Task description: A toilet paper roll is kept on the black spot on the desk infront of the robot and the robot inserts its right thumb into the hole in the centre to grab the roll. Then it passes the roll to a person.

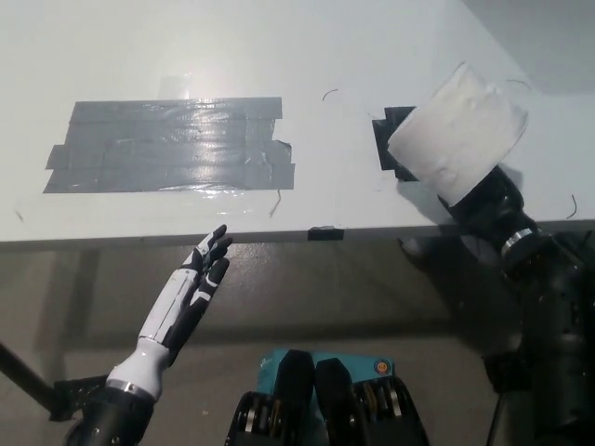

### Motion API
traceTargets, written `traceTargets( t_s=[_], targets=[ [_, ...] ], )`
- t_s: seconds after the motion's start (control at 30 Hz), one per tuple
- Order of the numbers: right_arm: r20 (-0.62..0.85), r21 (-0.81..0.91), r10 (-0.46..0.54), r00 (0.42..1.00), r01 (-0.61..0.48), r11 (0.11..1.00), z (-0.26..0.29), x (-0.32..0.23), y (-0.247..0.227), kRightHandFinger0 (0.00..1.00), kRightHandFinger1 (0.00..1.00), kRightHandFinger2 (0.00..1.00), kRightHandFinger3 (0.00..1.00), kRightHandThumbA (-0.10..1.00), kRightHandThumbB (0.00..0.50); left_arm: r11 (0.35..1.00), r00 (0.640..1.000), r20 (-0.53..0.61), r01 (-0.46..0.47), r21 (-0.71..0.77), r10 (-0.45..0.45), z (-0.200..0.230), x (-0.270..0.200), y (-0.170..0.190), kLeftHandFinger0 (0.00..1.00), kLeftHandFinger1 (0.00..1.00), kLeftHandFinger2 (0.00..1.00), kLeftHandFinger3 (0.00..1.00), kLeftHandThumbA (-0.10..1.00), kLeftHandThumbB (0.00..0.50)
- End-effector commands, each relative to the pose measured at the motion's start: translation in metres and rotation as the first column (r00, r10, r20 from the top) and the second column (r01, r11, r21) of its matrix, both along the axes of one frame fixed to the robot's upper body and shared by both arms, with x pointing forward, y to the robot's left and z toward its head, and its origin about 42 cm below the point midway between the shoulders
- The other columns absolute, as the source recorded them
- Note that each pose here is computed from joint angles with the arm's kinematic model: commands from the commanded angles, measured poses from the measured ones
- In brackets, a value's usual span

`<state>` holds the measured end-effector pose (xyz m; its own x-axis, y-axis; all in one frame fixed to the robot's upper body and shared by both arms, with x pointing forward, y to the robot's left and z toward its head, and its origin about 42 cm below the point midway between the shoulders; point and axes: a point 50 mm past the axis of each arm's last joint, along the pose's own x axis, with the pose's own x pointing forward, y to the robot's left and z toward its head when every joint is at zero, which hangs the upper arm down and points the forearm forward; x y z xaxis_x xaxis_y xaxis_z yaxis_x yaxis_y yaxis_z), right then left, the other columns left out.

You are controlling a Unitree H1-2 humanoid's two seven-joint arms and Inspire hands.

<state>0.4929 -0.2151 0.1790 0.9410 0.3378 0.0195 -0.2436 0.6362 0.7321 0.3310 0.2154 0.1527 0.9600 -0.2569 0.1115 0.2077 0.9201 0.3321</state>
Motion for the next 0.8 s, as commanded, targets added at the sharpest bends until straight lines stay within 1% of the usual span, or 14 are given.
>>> traceTargets(
  t_s=[0.0,0.07,0.1,0.2,0.27,0.37,0.47,0.53,0.57,0.7,0.77],
  targets=[
    [0.284,0.229,0.127,0.950,-0.196,0.954,0.104,-0.002,0.026,0.00,0.42,0.84,1.00,-0.10,0.134,1.000,0.996,0.087,0.025,0.001,-0.025,0.028,0.019,-0.002,1.00,1.00,1.00,1.00,0.95,0.041],
    [0.289,0.230,0.132,0.948,-0.202,0.952,0.107,-0.003,0.027,0.00,0.43,0.86,1.00,-0.10,0.137,1.000,0.995,0.092,0.027,0.004,-0.027,0.028,0.020,-0.002,1.00,1.00,1.00,1.00,0.96,0.038],
    [0.294,0.225,0.138,0.946,-0.209,0.952,0.109,-0.004,0.027,0.00,0.44,0.86,1.00,-0.10,0.119,1.000,0.995,0.093,0.027,0.007,-0.028,0.028,0.020,-0.002,1.00,1.00,1.00,1.00,0.96,0.035],
    [0.296,0.222,0.147,0.944,-0.218,0.950,0.112,-0.006,0.028,0.00,0.45,0.88,1.00,-0.10,0.121,1.000,0.995,0.093,0.027,0.005,-0.028,0.028,0.020,-0.003,1.00,1.00,1.00,1.00,0.95,0.023],
    [0.294,0.223,0.151,0.944,-0.222,0.949,0.114,-0.008,0.028,0.00,0.45,0.88,1.00,-0.10,0.122,1.000,0.995,0.095,0.026,0.013,-0.027,0.029,0.020,-0.003,1.00,1.00,1.00,1.00,0.95,0.019],
    [0.307,0.221,0.159,0.939,-0.232,0.947,0.121,-0.012,0.029,0.00,0.44,0.87,1.00,-0.10,0.107,0.999,0.994,0.101,0.029,0.013,-0.031,0.030,0.021,-0.003,1.00,1.00,1.00,1.00,0.95,0.014],
    [0.314,0.207,0.168,0.934,-0.240,0.949,0.127,-0.013,0.032,0.00,0.44,0.86,1.00,-0.10,0.104,1.000,0.995,0.097,0.028,0.009,-0.029,0.030,0.022,-0.003,1.00,1.00,1.00,1.00,0.94,0.017],
    [0.316,0.211,0.176,0.932,-0.249,0.945,0.129,-0.013,0.033,0.00,0.46,0.87,1.00,-0.10,0.099,0.999,0.995,0.098,0.029,0.012,-0.030,0.031,0.022,-0.003,1.00,1.00,1.00,1.00,0.94,0.013],
    [0.319,0.212,0.181,0.931,-0.256,0.943,0.130,-0.013,0.033,0.00,0.45,0.87,1.00,-0.10,0.089,0.999,0.995,0.100,0.030,0.016,-0.031,0.031,0.022,-0.004,1.00,1.00,1.00,1.00,0.94,0.011],
    [0.311,0.214,0.187,0.932,-0.260,0.942,0.131,-0.014,0.034,0.00,0.47,0.88,1.00,-0.10,0.104,0.999,0.995,0.096,0.031,0.018,-0.033,0.032,0.022,-0.004,1.00,1.00,1.00,1.00,0.90,0.013],
    [0.305,0.213,0.191,0.933,-0.262,0.941,0.131,-0.015,0.035,0.00,0.46,0.87,1.00,-0.10,0.097,0.999,0.995,0.095,0.030,0.021,-0.032,0.031,0.023,-0.003,1.00,1.00,1.00,1.00,0.90,0.013]
  ],
)
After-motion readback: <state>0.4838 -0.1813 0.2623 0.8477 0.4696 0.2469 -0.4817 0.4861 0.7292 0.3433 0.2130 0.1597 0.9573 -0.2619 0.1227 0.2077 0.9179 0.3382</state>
